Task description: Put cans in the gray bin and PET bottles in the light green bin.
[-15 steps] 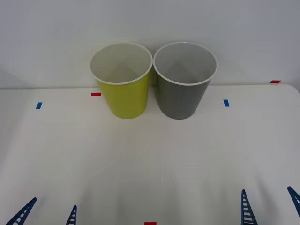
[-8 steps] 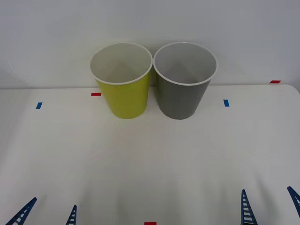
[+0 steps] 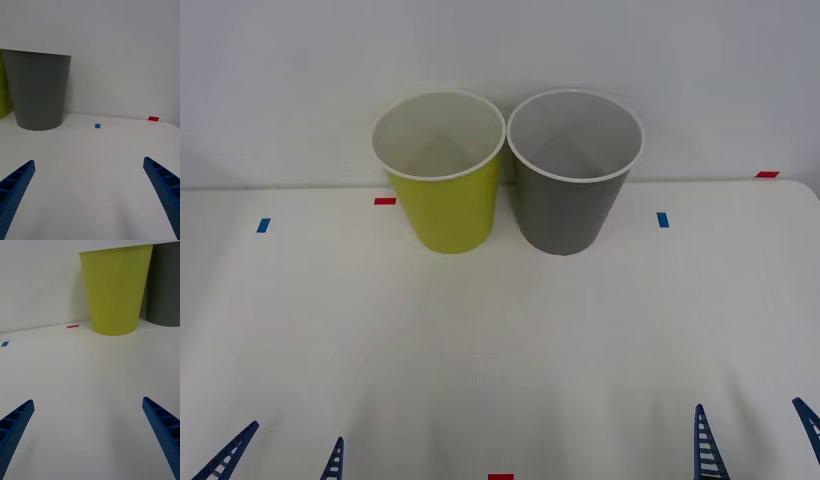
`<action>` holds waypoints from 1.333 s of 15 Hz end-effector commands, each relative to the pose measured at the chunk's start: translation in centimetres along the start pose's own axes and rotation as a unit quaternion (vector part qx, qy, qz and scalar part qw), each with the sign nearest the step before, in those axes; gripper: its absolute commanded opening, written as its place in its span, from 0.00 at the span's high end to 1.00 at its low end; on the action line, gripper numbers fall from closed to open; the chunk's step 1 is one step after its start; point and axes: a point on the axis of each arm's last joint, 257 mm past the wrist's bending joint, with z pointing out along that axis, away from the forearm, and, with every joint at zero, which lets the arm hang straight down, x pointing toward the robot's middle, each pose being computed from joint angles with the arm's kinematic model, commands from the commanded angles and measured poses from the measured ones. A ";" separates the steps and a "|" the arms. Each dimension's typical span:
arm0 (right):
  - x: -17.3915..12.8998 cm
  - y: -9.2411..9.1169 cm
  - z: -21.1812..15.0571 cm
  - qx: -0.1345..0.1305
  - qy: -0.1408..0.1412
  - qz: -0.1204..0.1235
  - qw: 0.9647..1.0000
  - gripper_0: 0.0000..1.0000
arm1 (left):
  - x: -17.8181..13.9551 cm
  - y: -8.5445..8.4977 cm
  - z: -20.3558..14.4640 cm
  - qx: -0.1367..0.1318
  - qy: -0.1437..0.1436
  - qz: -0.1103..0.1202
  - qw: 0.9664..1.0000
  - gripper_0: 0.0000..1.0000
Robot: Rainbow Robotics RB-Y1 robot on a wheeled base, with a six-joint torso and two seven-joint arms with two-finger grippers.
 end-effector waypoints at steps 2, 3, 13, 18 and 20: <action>0.0 0.0 0.0 0.000 0.000 0.000 1.000 0.00 | 0.0 0.0 0.0 0.000 0.000 0.000 1.000 0.00; 0.0 0.0 0.0 0.000 0.000 0.000 1.000 0.00 | 0.0 0.0 0.0 0.000 0.000 0.000 1.000 0.00; 0.0 0.0 0.0 0.000 0.000 0.000 1.000 0.00 | 0.0 0.0 0.0 0.000 0.000 0.000 1.000 0.00; 0.0 0.0 0.0 0.000 0.000 0.000 1.000 0.00 | 0.0 0.0 0.0 0.000 0.000 0.000 1.000 0.00; 0.0 0.0 0.0 0.000 0.000 0.000 1.000 0.00 | 0.0 0.0 0.0 0.000 0.000 0.000 1.000 0.00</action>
